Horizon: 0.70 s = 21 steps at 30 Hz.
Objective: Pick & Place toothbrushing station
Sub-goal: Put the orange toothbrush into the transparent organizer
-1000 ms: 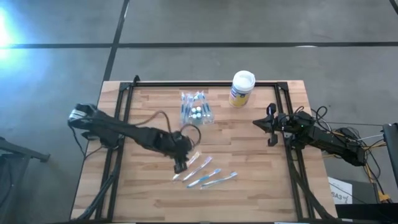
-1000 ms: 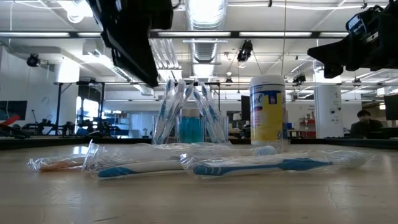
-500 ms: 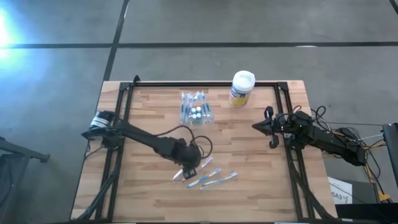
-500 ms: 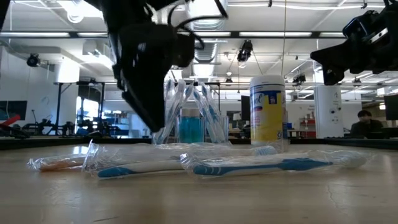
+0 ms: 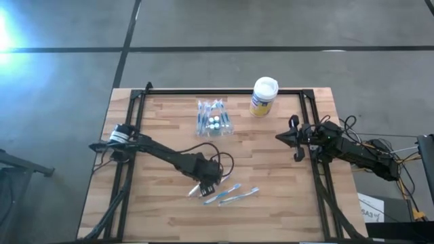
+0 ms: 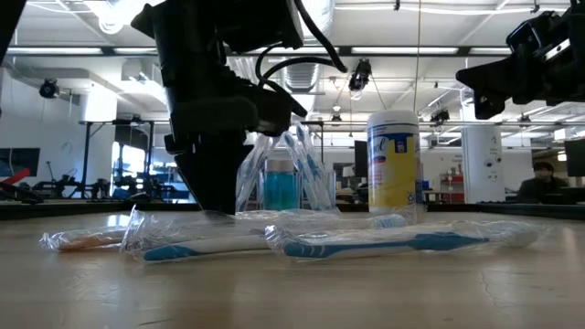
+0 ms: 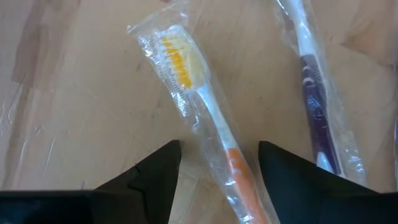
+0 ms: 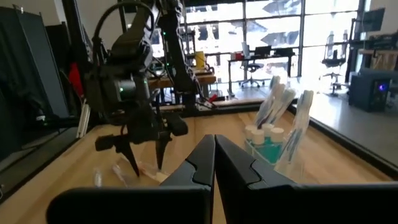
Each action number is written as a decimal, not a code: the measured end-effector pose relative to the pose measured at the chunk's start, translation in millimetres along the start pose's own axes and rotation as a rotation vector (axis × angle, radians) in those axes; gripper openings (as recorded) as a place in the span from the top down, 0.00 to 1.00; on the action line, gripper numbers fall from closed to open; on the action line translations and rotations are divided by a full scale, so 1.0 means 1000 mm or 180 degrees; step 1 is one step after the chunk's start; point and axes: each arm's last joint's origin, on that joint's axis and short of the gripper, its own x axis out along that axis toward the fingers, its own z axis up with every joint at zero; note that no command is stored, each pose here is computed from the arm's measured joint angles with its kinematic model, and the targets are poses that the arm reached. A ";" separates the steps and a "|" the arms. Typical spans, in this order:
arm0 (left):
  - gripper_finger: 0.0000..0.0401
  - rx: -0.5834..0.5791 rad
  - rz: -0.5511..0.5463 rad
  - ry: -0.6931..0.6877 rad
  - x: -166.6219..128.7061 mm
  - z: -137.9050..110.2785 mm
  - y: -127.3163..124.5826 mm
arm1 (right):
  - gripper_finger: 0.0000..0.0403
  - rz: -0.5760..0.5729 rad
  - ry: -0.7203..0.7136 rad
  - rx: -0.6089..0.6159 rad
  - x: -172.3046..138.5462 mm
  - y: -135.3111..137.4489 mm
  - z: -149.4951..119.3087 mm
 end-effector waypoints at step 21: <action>0.96 0.0263 0.0129 -0.0098 0.000 -0.005 -0.006 | 0.98 0.0011 -0.0061 -0.0032 0.000 0.000 0.002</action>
